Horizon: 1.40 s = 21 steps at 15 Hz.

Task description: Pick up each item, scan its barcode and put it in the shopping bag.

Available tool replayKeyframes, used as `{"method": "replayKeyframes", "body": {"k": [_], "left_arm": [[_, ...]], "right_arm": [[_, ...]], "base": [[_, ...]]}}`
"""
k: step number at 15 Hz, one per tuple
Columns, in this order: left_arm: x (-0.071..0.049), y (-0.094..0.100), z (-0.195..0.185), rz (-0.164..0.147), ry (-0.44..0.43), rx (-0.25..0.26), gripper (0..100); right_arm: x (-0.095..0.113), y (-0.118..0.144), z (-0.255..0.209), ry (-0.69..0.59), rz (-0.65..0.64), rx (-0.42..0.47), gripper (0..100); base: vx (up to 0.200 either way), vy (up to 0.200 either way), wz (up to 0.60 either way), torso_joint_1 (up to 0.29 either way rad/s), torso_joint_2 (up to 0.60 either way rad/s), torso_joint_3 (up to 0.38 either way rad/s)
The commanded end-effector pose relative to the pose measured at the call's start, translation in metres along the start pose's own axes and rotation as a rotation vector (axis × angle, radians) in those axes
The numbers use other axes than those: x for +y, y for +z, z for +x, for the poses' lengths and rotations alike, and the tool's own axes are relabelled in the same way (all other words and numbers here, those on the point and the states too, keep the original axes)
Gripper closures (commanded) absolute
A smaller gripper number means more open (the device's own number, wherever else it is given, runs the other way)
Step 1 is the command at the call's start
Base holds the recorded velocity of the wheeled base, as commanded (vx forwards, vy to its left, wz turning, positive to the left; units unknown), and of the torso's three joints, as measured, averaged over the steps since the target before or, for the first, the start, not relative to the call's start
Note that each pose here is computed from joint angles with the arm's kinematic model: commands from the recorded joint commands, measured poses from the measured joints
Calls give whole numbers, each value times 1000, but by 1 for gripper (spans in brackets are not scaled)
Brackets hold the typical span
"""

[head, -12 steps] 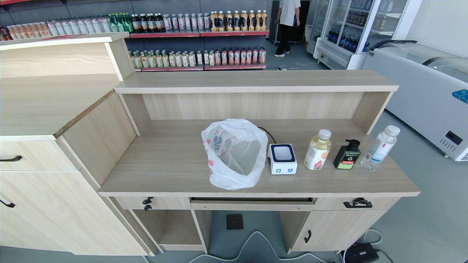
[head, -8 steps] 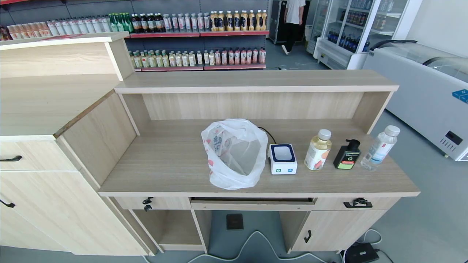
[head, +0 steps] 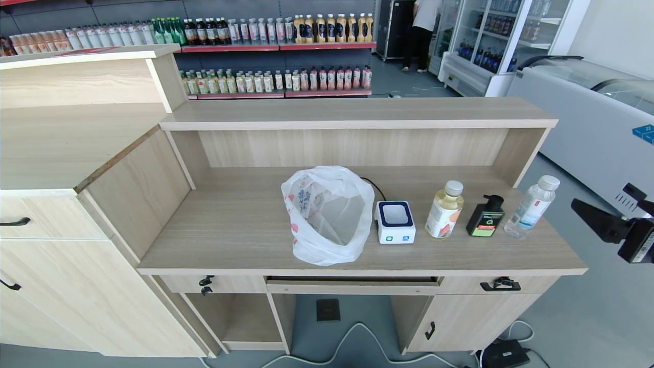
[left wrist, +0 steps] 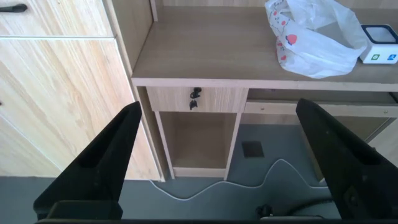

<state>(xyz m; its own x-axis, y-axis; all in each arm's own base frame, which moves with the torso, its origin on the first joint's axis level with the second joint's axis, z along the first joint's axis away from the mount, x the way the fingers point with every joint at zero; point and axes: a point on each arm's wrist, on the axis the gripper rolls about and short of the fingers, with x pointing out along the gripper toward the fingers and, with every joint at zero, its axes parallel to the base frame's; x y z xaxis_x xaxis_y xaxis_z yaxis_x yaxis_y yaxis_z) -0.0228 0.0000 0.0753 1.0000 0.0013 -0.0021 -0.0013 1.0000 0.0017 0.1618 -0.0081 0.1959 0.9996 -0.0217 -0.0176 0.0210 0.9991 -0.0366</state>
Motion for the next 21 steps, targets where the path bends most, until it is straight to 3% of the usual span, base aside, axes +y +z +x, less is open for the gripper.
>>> {"method": "replayKeyframes", "body": {"k": [1, 7, 11, 14, 18, 21], "left_arm": [[0, 0, 0, 0, 0, -1, 0], [0, 0, 0, 0, 2, -1, 0], [0, 0, 0, 0, 0, -1, 0], [0, 0, 0, 0, 0, -1, 0], [0, 0, 0, 0, 0, -1, 0], [0, 0, 0, 0, 0, -1, 0]], "right_arm": [[-4, -35, 31, -17, 10, 130, 0], [-6, -61, 86, -23, -10, 106, 0], [-29, -74, 119, -88, -3, 122, 0], [-34, -79, 143, -80, -10, 115, 0], [-31, -85, 161, -59, -29, 117, 0], [-15, -90, 179, -10, -33, 110, 0]], "base": [[0, 0, 0, 0, 0, 0], [0, 0, 0, 0, 0, 0], [0, 0, 0, 0, 0, 0], [0, 0, 0, 0, 0, 0], [0, 0, 0, 0, 0, 0], [0, 0, 0, 0, 0, 0]]}}
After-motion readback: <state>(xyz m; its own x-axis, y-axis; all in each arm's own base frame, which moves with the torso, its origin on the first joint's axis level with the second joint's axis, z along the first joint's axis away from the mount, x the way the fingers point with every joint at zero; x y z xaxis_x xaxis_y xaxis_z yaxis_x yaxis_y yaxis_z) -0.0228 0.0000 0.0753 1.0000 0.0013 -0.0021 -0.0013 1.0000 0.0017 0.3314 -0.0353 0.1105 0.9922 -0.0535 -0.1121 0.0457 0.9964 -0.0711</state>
